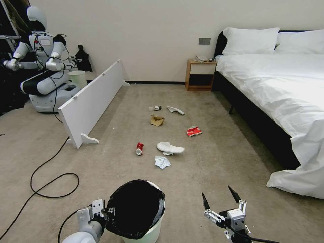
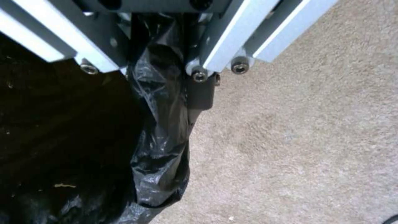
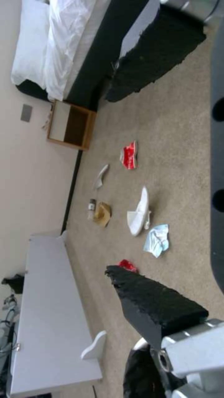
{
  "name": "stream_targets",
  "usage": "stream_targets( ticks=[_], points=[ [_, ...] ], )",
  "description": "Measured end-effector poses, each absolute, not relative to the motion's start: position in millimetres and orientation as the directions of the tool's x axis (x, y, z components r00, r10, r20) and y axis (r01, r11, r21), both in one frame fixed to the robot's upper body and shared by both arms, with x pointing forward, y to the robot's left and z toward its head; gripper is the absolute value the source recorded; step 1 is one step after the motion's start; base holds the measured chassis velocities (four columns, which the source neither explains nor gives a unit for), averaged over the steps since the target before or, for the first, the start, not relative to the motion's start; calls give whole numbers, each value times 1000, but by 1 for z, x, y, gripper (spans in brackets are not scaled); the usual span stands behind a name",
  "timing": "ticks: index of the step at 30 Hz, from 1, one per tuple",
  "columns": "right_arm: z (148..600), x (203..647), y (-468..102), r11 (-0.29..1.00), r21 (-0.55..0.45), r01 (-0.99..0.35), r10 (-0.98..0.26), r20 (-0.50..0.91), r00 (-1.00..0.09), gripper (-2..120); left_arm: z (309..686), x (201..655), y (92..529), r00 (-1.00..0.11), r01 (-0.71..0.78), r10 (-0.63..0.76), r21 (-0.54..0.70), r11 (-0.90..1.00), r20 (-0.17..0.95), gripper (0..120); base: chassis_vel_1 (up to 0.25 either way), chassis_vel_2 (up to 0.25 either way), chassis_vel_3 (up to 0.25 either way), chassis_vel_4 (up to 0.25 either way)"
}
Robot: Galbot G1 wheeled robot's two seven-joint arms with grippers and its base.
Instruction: Pick up the trash bin, then pick up the garbage from the floor and place it into the trash bin.
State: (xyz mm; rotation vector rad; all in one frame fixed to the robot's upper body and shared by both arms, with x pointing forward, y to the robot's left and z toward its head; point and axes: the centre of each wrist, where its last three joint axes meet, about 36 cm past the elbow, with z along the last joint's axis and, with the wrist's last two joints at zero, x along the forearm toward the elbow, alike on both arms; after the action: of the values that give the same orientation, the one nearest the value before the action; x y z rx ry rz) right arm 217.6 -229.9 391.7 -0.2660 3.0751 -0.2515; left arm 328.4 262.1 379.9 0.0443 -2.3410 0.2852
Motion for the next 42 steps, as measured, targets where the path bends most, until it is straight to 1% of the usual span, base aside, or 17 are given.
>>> stream_targets(
  ticks=[5,11,12,13,15,16,17,18,19,21,22,24,25,27,34,37,42],
  points=[
    [392,218,-231,974,-159,-161,-169,-33,-985,100,381,326,262,-709,-114,57,-194,974,703,4,0,0,0,0],
    [392,214,-233,983,-121,-139,-145,-40,-989,100,392,317,264,-716,-136,50,-209,968,697,3,0,0,0,0],
    [393,213,-234,984,-121,-133,-138,-31,-990,100,404,310,266,-727,-142,44,-213,967,685,3,0,0,0,0],
    [393,213,-234,984,-121,-133,-138,-31,-990,100,404,310,266,-727,-142,44,-213,967,685,3,0,0,0,0],
    [392,211,-238,983,-151,-105,-109,-16,-994,100,443,293,279,-782,-169,1,-213,962,623,3,0,0,0,0],
    [392,211,-238,983,-151,-105,-109,-16,-994,100,443,293,279,-782,-169,1,-213,962,623,3,0,0,0,0],
    [390,212,-239,983,-155,-94,-98,-13,-995,100,455,287,283,-798,-177,-12,-215,960,603,3,0,0,0,0],
    [387,212,-239,984,-155,-91,-93,-6,-996,100,467,280,288,-813,-185,-26,-216,959,581,3,0,0,0,0],
    [387,212,-239,984,-155,-91,-93,-6,-996,100,467,280,288,-813,-185,-26,-216,959,581,3,0,0,0,0],
    [383,212,-238,986,-131,-99,-98,16,-995,100,497,262,298,-843,-210,-72,-202,957,534,3,0,0,0,0],
    [383,212,-238,986,-131,-99,-98,16,-995,100,497,262,298,-843,-210,-72,-202,957,534,3,0,0,0,0],
    [380,211,-237,985,-130,-112,-108,38,-993,100,513,252,303,-854,-227,-94,-202,953,512,3,0,0,0,0],
    [380,211,-237,985,-130,-112,-108,38,-993,100,513,252,303,-854,-227,-94,-202,953,512,3,0,0,0,0],
    [373,207,-237,984,-127,-126,-117,70,-991,100,526,241,311,-860,-252,-122,-204,946,495,3,0,0,0,0],
    [358,200,-233,984,-115,-138,-124,121,-985,100,539,221,328,-847,-313,-178,-200,928,500,3,0,0,0,0],
    [354,199,-232,984,-117,-134,-119,121,-985,100,543,219,334,-844,-334,-202,-191,923,496,3,0,0,0,0],
    [352,199,-232,984,-124,-126,-113,113,-987,100,539,221,343,-834,-358,-230,-175,917,501,3,0,0,0,0]
  ],
)
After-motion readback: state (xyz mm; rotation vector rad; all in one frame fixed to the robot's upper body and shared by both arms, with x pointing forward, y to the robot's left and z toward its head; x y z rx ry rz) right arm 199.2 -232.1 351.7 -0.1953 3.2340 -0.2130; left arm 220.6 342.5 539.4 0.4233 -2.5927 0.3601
